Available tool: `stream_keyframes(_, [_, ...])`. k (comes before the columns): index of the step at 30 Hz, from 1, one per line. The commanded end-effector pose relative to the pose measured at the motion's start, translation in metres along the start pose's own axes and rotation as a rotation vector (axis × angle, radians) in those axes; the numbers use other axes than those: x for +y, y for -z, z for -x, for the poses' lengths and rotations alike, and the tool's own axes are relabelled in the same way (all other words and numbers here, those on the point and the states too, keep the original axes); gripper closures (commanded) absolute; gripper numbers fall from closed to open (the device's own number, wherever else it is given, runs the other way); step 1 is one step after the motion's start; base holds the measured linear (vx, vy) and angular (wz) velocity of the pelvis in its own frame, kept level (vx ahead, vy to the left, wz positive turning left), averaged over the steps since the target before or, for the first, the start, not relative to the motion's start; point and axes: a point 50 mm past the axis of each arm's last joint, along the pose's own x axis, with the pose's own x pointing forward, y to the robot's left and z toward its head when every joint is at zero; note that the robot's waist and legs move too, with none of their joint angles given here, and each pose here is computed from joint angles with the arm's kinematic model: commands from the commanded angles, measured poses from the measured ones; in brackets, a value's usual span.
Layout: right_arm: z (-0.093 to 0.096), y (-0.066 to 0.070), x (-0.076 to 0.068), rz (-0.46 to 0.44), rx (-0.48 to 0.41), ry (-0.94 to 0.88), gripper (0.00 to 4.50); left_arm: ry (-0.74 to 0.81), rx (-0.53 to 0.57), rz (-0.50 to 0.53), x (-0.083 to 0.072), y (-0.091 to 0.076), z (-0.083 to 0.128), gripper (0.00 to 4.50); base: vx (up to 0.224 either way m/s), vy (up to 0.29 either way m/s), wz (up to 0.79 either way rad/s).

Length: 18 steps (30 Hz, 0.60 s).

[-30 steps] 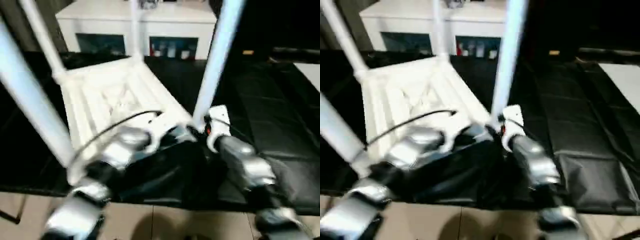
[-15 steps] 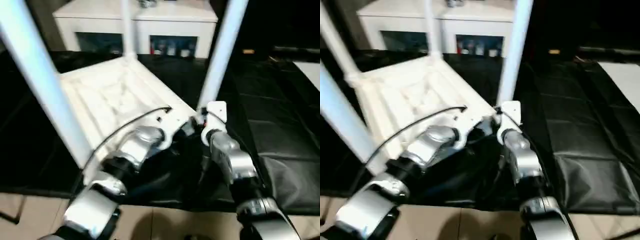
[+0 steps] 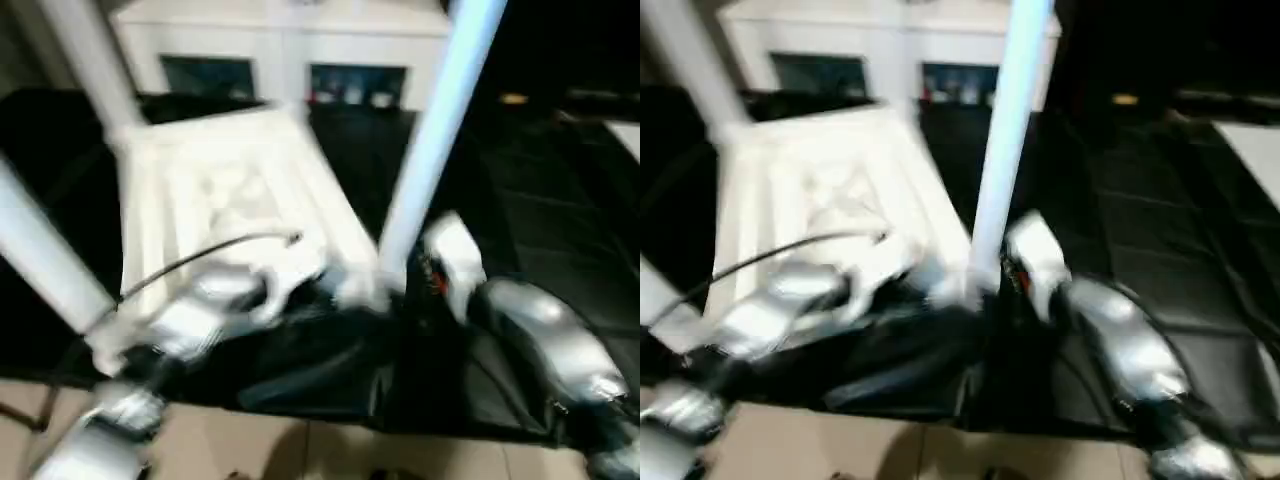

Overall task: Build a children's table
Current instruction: Rotate leg to tighten

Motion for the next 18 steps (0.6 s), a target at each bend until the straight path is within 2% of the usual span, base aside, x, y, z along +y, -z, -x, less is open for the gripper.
stream_keyframes(1, [0.0046,-0.0005,-0.0019,0.016,0.01,-0.009,0.43,0.104,-0.055,-0.031,-0.0105,-0.0141,-0.0075,4.5,0.0,0.0,0.0])
stream_keyframes(9, [0.0047,0.0036,0.0012,0.011,0.033,-0.076,0.43,0.1,-0.059,-0.042,-0.0088,-0.0161,-0.0046,4.5,0.0,0.0,0.0])
stream_keyframes(18, [0.0059,0.0084,0.0035,-0.009,0.045,-0.1,1.26,0.088,-0.051,-0.042,-0.007,-0.0156,-0.0036,4.5,0.0,0.0,0.0])
